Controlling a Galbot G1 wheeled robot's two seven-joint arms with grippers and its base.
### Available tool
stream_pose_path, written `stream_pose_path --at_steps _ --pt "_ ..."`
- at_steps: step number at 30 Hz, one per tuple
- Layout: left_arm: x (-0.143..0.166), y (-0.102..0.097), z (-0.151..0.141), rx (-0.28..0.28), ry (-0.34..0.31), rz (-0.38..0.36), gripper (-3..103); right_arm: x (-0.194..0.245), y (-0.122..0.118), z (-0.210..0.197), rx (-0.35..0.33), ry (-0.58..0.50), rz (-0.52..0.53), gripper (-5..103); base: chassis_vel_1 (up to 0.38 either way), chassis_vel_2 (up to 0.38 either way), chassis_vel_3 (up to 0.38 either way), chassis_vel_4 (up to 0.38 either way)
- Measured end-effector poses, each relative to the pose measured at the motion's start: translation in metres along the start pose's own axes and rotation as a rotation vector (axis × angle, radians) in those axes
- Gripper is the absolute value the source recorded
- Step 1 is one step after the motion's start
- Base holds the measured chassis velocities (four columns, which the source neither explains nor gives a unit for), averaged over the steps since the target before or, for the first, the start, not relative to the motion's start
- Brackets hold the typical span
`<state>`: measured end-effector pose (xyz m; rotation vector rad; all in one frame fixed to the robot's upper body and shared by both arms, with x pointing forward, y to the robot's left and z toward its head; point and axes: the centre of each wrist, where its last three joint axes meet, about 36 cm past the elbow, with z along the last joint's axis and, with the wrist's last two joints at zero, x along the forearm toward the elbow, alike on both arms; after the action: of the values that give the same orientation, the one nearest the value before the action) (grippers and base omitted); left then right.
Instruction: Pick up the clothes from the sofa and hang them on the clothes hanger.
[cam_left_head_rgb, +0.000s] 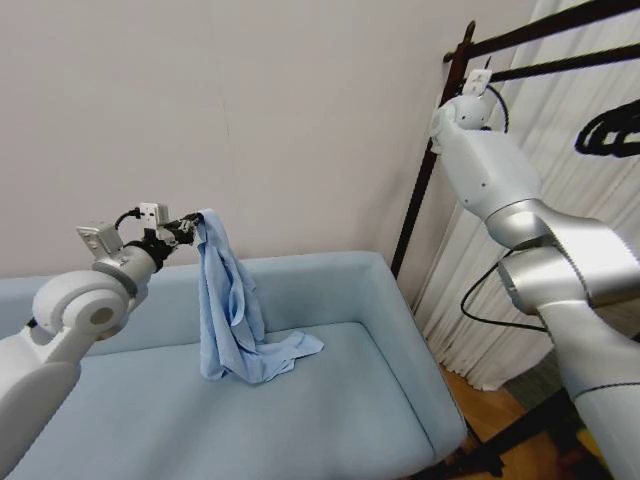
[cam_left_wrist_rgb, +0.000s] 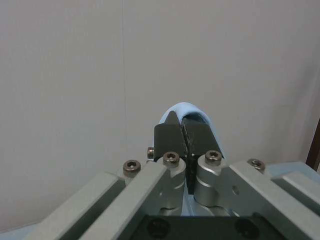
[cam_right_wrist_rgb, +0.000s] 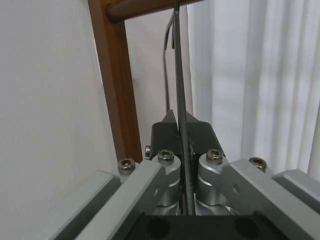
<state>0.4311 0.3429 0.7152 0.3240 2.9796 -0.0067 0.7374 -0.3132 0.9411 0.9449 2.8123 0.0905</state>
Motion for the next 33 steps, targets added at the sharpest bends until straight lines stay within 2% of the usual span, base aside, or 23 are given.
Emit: stream_pose_path --at_steps 11,22,33 --pt "0.0 0.0 0.003 0.005 -0.006 -0.006 0 0.008 0.005 0.007 0.032 -0.041 0.035 2 0.0 0.0 0.0 0.0" --pt "-0.001 0.0 0.005 0.006 -0.007 -0.013 0 0.012 0.0 0.016 0.02 -0.009 0.01 2 0.0 0.0 0.0 0.0" --pt "0.002 -0.002 0.009 0.007 -0.006 -0.018 0 0.011 -0.001 0.026 0.033 -0.035 0.018 2 0.0 0.0 0.0 0.0"
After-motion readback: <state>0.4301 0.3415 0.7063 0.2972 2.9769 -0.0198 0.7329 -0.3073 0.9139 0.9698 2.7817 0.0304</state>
